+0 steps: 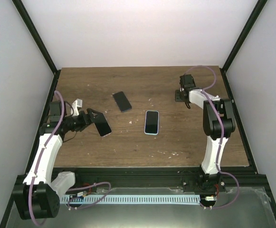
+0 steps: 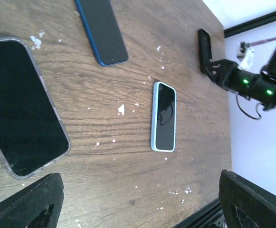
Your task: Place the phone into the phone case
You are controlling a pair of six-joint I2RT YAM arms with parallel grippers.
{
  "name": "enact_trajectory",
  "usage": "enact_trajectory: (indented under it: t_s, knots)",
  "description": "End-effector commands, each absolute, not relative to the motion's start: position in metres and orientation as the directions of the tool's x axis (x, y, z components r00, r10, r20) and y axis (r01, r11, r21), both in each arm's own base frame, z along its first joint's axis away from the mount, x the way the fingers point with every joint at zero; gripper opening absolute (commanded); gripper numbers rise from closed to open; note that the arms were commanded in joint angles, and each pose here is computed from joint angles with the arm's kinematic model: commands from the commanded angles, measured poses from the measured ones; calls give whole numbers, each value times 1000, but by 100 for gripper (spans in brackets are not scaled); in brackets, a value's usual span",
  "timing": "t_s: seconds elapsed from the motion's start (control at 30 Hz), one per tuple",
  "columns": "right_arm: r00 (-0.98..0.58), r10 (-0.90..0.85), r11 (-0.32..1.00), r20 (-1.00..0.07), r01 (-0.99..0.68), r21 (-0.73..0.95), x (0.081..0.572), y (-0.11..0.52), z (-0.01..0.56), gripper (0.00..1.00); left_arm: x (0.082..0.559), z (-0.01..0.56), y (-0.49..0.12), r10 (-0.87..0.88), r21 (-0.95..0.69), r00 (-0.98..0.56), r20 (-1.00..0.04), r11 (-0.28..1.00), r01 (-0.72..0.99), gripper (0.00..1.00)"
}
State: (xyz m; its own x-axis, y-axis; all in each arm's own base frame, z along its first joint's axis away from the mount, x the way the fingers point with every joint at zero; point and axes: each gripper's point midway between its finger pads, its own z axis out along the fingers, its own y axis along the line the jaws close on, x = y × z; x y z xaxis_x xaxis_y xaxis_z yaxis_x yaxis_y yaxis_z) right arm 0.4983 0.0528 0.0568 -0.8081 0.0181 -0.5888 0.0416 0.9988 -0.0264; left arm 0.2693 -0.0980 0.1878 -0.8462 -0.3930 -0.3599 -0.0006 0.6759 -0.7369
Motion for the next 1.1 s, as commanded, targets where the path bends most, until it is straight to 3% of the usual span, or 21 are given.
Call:
enact_trajectory:
  t_s: [0.0,0.3,0.8,1.07]
  knots:
    - [-757,-9,987,-653,99,-128,530,28,80,40,261,203,-107,-367,-755,-834,-411,649,86,89]
    - [-756,14,991,-655,99,-93,563,7,77,40,263,199,-103,-408,-755,-794,-451,649,96,89]
    - [-815,-7,1000,-580,-11,3,579,12,45,38,284,190,-110,-404,-789,-825,-396,609,81,88]
    - [-853,11,1000,-521,25,-19,576,5,27,26,279,190,-116,-379,-792,-835,-398,602,105,87]
